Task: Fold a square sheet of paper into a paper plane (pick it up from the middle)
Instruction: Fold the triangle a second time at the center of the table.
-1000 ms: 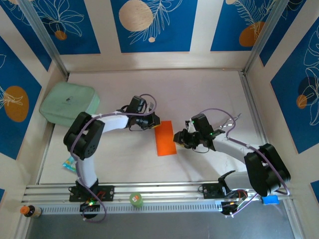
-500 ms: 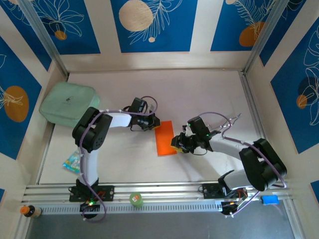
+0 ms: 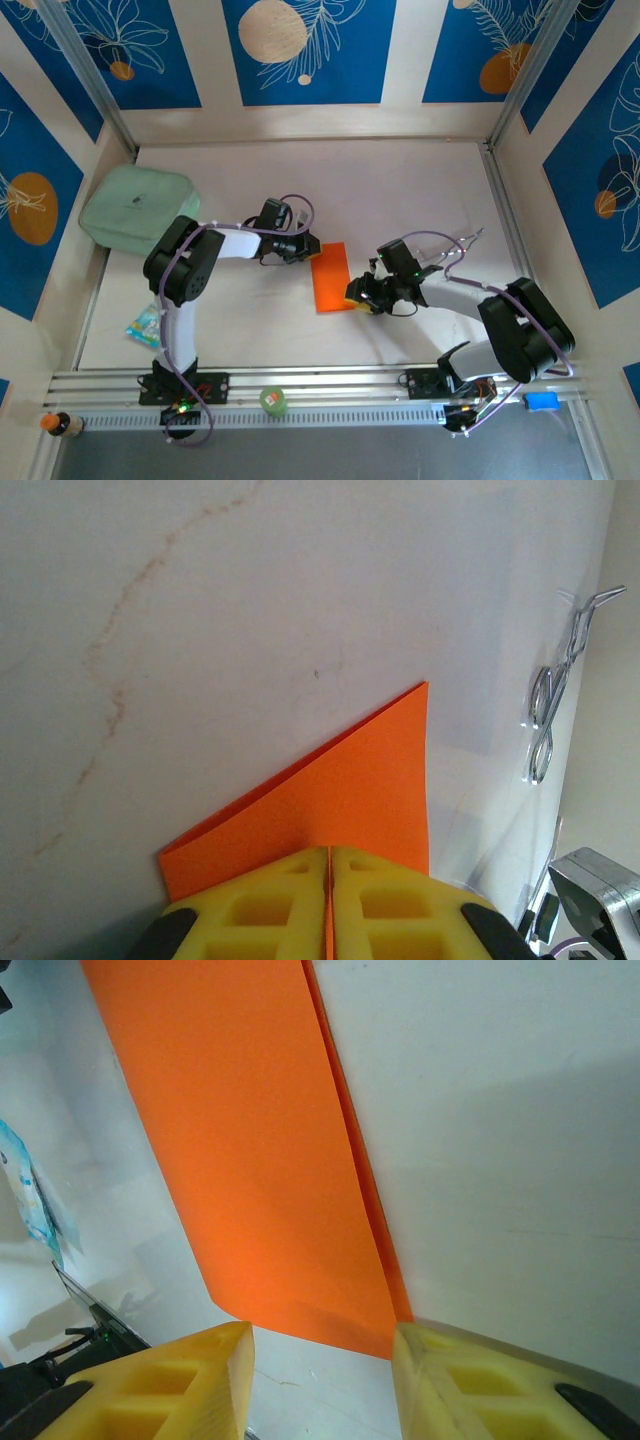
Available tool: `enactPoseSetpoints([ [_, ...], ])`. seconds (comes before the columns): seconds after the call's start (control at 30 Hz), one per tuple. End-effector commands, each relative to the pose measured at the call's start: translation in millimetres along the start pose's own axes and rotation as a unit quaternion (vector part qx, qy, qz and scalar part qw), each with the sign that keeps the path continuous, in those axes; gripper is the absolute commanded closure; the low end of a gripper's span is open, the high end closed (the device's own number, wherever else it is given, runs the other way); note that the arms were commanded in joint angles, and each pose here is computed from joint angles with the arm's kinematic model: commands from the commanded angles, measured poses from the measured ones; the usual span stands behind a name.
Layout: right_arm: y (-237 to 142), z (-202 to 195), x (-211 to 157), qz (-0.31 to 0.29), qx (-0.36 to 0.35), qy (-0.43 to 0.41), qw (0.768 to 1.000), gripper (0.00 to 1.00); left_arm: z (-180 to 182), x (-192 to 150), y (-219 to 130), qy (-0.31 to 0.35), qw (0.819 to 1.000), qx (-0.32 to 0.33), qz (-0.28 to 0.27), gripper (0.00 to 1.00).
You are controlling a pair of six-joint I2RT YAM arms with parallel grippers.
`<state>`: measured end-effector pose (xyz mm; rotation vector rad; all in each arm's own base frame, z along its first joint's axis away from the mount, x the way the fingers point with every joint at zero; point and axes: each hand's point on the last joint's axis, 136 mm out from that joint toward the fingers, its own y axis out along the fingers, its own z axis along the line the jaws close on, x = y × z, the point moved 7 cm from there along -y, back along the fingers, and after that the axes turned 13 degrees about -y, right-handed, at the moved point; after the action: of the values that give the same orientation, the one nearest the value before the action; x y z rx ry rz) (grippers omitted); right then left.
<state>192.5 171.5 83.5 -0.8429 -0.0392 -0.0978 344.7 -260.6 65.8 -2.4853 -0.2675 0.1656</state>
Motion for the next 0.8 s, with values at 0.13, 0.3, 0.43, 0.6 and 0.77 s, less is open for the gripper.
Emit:
enactPoseSetpoints([
  [0.13, 5, -10, -5, 0.016, -0.014, 0.02, 1.0, 0.58, 45, -11, 5, -0.051, 0.996, 0.071, 0.012, 0.91],
  [0.3, 3, -9, -5, 0.008, -0.007, 0.019, 1.0, 0.58, 45, -11, 5, -0.052, 0.996, 0.069, 0.011, 0.91],
  [0.43, 5, -8, -5, 0.014, 0.001, 0.018, 1.0, 0.58, 44, -11, 5, -0.053, 0.996, 0.068, 0.012, 0.91],
  [0.6, 0, -12, -6, 0.003, -0.018, 0.024, 1.0, 0.57, 43, -11, 5, -0.054, 0.996, 0.067, 0.011, 0.91],
  [0.77, -5, -13, -7, -0.007, -0.011, 0.02, 1.0, 0.56, 43, -11, 4, -0.055, 0.996, 0.067, 0.011, 0.91],
])
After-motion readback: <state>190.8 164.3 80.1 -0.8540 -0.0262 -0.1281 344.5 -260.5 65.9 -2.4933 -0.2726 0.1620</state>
